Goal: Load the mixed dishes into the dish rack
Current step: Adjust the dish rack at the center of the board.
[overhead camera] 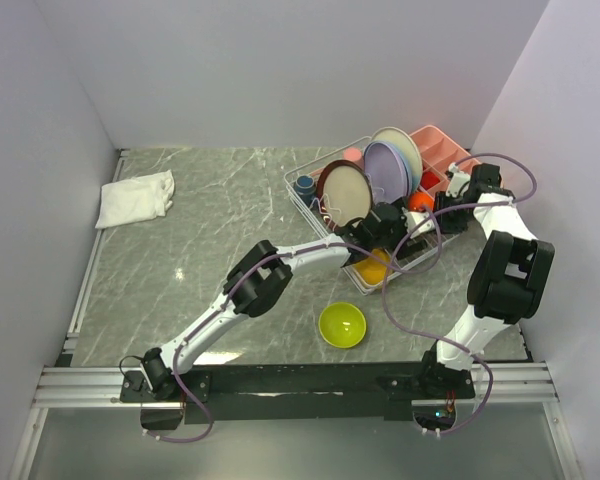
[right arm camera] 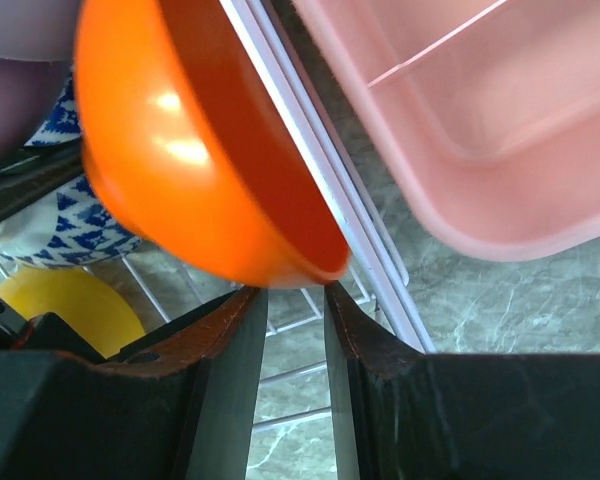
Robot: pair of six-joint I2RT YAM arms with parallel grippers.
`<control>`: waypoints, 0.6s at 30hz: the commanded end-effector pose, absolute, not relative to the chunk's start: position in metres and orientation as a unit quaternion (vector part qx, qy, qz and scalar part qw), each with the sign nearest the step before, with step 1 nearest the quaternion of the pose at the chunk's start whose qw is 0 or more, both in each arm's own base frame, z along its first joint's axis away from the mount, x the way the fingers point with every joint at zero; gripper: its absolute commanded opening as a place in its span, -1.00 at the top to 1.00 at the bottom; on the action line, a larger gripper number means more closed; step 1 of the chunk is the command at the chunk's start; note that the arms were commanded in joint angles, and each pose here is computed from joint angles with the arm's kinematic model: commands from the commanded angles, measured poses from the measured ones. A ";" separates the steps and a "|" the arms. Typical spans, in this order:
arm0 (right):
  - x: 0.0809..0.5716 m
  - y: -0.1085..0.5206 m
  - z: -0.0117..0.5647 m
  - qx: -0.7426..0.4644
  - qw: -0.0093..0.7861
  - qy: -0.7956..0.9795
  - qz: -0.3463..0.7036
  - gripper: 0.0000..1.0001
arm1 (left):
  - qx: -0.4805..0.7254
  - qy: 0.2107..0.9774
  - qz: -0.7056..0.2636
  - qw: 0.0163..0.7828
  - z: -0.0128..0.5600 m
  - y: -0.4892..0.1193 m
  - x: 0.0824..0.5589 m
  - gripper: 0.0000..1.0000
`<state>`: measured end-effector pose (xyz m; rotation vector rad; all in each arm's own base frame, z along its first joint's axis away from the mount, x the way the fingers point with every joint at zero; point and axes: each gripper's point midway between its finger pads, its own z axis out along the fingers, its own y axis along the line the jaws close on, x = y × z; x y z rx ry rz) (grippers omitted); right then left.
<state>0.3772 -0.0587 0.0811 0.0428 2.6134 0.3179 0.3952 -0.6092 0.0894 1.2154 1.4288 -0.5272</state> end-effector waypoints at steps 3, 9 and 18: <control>0.371 -0.088 0.076 0.060 0.240 0.968 0.047 0.24 | 0.472 0.651 -0.140 0.578 0.081 -0.574 0.440 -0.97; 0.377 -0.087 0.080 0.075 0.246 0.965 0.054 0.24 | 0.492 0.689 -0.129 0.516 0.066 -0.550 0.431 -0.93; 0.386 -0.083 0.089 0.074 0.251 0.963 0.065 0.24 | 0.543 0.731 -0.108 0.399 0.033 -0.504 0.407 -0.81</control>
